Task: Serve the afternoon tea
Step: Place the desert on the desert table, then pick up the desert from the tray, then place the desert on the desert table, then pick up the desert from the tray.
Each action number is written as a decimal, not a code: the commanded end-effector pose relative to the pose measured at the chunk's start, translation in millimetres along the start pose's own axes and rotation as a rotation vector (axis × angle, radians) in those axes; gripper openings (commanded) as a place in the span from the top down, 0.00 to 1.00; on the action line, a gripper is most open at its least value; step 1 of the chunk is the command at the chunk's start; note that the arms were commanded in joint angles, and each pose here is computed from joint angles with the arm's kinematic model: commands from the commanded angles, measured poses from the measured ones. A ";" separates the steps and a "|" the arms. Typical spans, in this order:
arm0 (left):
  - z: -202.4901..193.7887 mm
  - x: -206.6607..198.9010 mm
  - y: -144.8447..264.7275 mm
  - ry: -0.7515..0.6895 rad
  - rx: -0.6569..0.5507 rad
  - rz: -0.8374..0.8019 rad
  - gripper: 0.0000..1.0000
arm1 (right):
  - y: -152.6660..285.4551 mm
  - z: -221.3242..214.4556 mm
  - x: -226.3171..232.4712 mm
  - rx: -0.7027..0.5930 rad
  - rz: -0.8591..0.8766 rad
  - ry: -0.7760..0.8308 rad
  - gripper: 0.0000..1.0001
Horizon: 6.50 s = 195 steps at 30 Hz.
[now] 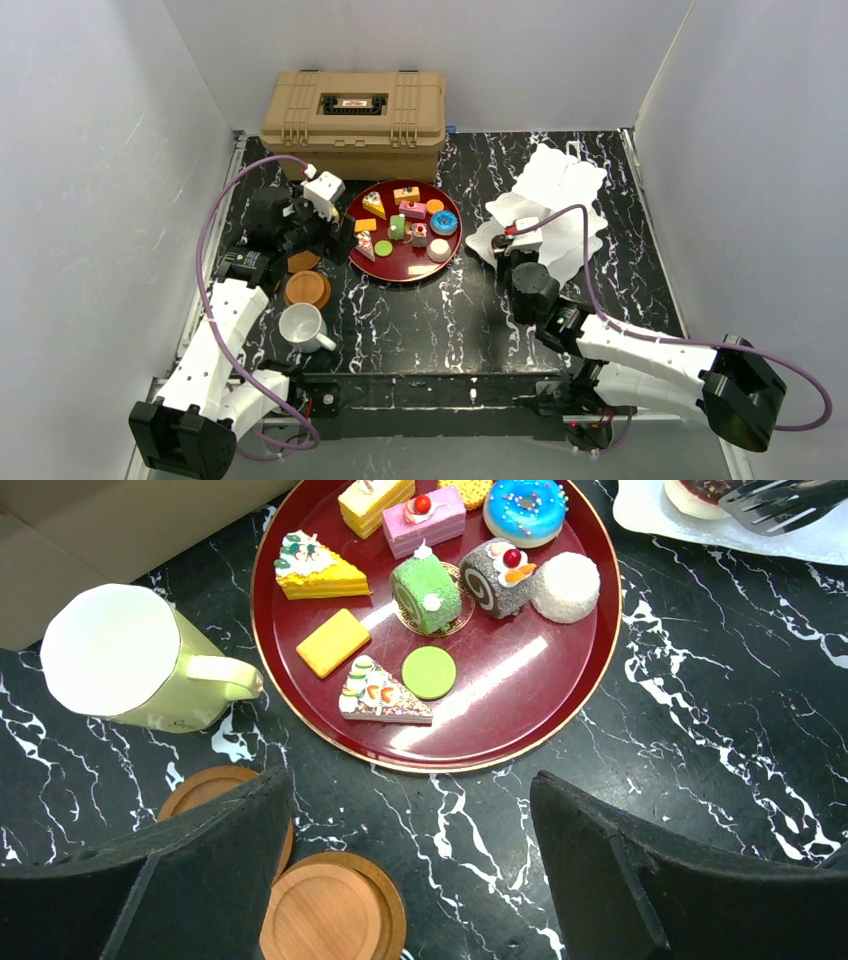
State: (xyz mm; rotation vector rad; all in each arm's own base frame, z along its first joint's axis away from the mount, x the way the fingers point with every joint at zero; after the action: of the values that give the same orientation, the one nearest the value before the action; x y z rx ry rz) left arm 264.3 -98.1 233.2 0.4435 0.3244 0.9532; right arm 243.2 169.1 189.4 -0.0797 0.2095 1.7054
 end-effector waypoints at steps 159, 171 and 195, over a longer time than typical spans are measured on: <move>42.5 42.5 18.8 0.305 -0.013 -0.011 0.13 | 52.2 36.1 -73.7 -0.001 -0.196 -0.149 0.53; 43.7 41.6 18.4 0.310 -0.013 -0.020 0.13 | 39.0 51.5 -21.8 -0.005 0.068 -0.130 0.67; 39.2 42.8 16.9 0.307 -0.002 -0.014 0.14 | -76.8 101.6 150.3 -0.130 0.241 -0.184 0.43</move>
State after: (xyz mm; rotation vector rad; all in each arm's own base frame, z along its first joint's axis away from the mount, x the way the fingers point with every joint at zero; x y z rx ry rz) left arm 297.8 -60.8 256.2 0.3145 0.6505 1.0199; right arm 291.8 326.9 224.9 0.0207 0.1219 1.9651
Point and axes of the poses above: each gripper's point midway between its finger pads, its own y axis back along the fingers, its own x axis along the line the jaws close on, z = x × y, the point moved 3 cm from there along y, back along the fingers, and after that the axes turned 6 degrees about y, right-handed, at the moved point
